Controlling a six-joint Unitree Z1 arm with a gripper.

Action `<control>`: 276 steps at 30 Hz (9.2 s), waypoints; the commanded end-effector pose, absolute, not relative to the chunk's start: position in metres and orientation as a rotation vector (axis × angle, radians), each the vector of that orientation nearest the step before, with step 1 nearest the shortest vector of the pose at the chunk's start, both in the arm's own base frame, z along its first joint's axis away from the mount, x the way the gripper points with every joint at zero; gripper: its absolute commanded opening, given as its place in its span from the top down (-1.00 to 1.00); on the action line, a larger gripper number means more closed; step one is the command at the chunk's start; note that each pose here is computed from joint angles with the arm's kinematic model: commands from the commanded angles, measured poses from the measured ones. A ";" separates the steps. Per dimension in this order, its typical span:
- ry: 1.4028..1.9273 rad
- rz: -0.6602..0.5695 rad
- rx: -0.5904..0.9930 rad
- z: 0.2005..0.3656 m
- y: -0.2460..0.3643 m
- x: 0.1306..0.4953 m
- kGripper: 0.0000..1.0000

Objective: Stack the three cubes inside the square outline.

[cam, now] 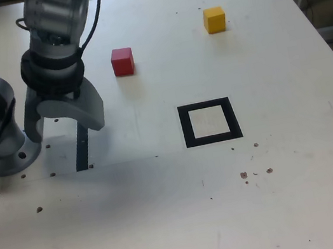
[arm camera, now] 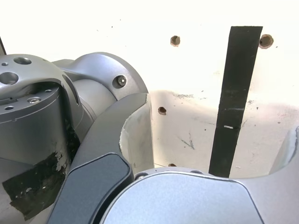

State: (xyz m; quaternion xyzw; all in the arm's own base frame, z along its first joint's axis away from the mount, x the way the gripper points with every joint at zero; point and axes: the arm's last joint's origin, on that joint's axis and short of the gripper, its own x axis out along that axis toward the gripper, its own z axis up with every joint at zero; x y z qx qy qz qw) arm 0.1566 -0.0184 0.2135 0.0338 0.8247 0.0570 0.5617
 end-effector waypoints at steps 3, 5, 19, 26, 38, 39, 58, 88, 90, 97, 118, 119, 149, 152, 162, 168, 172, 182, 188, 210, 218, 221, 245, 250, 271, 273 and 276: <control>1.932 0.153 0.102 0.213 -0.018 0.162 -0.99; 1.934 0.156 0.107 0.214 -0.017 0.163 -0.99; 1.947 0.140 0.093 0.240 -0.020 0.175 -0.99; 1.875 0.149 0.094 0.272 -0.007 0.187 -0.98; 1.822 0.112 0.152 0.313 0.049 0.200 -1.00; 1.825 0.112 0.142 0.313 0.054 0.201 -1.00; 1.915 0.107 0.046 0.257 0.161 0.249 -0.97; 1.820 0.032 0.011 0.220 0.183 0.248 -0.11; 1.809 0.040 0.017 0.223 0.183 0.249 -0.07; 1.800 0.048 0.026 0.222 0.185 0.252 -0.05; 1.718 0.065 0.049 0.246 0.176 0.249 0.39; 1.699 0.063 0.057 0.256 0.169 0.246 0.39; 1.687 -0.044 0.143 0.287 -0.038 0.329 0.40; 1.700 -0.041 0.145 0.281 -0.043 0.345 0.40; 1.770 -0.036 0.146 0.247 -0.047 0.377 0.40; 1.761 -0.017 0.140 0.244 -0.043 0.380 0.40; 1.758 -0.008 0.133 0.243 -0.037 0.383 0.39; 1.798 -0.010 0.109 0.231 -0.024 0.385 0.34; 1.787 -0.013 0.106 0.232 -0.024 0.386 0.21; 1.786 -0.022 0.121 0.227 -0.024 0.390 -0.68; 1.700 -0.013 0.129 0.259 -0.023 0.380 -0.99; 1.688 -0.015 0.126 0.264 -0.023 0.377 -0.99; 1.616 0.095 0.125 0.329 0.111 0.371 -0.98; 1.644 0.103 0.118 0.309 0.144 0.396 -0.95; 1.693 0.145 0.064 0.233 0.250 0.436 -0.87; 1.698 0.146 0.064 0.228 0.252 0.438 -0.84; 1.696 0.152 0.068 0.223 0.254 0.441 -0.77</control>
